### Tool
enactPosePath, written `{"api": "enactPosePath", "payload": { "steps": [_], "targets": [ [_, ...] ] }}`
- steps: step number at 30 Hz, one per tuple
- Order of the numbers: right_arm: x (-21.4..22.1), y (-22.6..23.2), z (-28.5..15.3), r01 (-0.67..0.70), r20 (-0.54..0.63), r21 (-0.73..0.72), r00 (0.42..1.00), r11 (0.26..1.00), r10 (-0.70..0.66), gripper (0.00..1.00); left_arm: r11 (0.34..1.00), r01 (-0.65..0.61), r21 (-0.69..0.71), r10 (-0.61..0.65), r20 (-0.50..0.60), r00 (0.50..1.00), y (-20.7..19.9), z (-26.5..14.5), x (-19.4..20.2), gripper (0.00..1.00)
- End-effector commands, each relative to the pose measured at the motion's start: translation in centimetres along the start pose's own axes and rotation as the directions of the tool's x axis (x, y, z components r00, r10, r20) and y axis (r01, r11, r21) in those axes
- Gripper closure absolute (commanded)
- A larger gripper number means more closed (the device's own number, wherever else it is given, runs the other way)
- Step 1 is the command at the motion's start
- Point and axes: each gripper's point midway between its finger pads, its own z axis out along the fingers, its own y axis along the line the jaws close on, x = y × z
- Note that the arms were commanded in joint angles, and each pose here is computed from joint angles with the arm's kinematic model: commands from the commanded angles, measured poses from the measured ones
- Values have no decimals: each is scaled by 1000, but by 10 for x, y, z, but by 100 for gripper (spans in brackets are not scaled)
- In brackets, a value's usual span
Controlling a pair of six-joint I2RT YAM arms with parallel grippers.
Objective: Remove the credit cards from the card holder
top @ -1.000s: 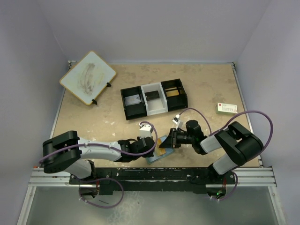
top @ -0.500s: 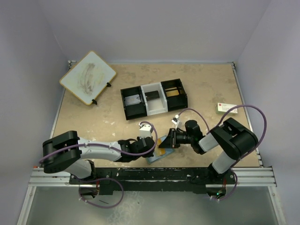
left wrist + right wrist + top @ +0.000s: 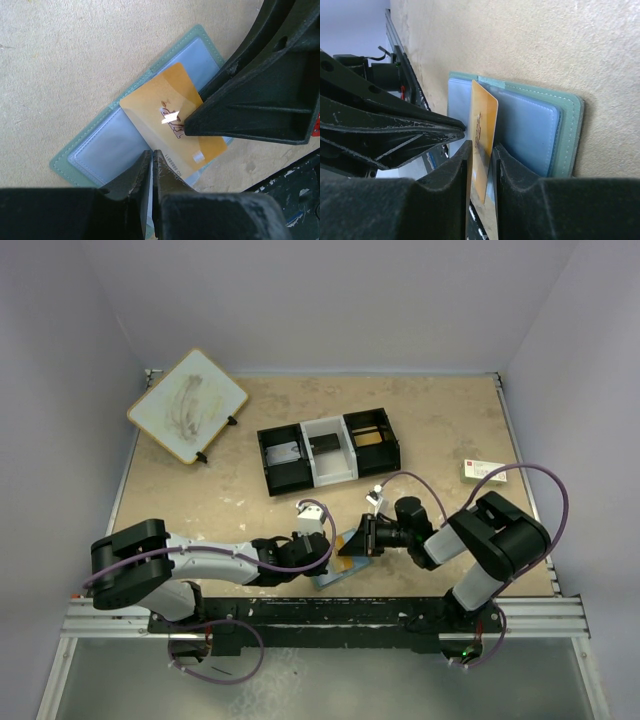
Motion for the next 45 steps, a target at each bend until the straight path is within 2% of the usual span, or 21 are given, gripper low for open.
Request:
{"api": "enactPosePath", "payload": {
  "steps": [1, 7, 11, 14, 15, 17, 20, 22, 28, 34, 37, 42, 45],
  "targets": [
    [-2, -8, 5, 15, -5, 44, 1000, 999, -15, 77, 999, -28, -32, 28, 1, 1000, 6, -2, -1, 98],
    [-2, 9, 3, 35, 5, -34, 999, 999, -35, 79, 999, -27, -34, 27, -3, 1000, 7, -2, 0, 98],
    [-1, 17, 4, 49, -5, -64, 999, 997, -50, 76, 999, -27, -32, 27, 1, 1000, 4, -1, -2, 98],
    [0, 11, 7, 32, -5, -29, 999, 999, -32, 75, 999, -28, -30, 28, 2, 1000, 3, -1, -3, 98],
    [0, 10, 7, 32, -7, -30, 999, 999, -32, 78, 999, -29, -32, 29, 0, 1000, 3, -1, -3, 98],
    [-1, 9, 6, 30, 15, -16, 999, 999, -29, 84, 999, -35, -40, 35, -4, 999, 4, -1, -3, 98],
    [-3, 6, 2, 31, 34, 23, 999, 999, -32, 100, 998, -41, -49, 40, -4, 999, 6, -3, -3, 98],
    [-6, 3, -2, 30, 43, 70, 999, 997, -33, 100, 998, -36, -51, 36, -1, 999, 7, -4, -3, 98],
    [-31, -8, -24, 36, 166, 264, 983, 964, -82, 100, 999, -28, -44, 29, 6, 1000, 6, -7, -6, 98],
    [-40, 1, -38, 60, 215, 294, 968, 954, -127, 100, 999, -25, -28, 26, 25, 999, 2, -11, -13, 97],
    [-42, 7, -41, 89, 231, 275, 960, 957, -156, 100, 1000, -23, 3, 23, 33, 999, -5, -15, -17, 93],
    [-59, 21, -51, 140, 323, 262, 920, 955, -223, 100, 1000, -23, 8, 23, 80, 997, -8, -27, -34, 86],
    [-77, 31, -64, 162, 405, 290, 872, 943, -274, 100, 999, -28, -35, 32, 106, 994, 3, -36, -42, 75]
  ]
}}
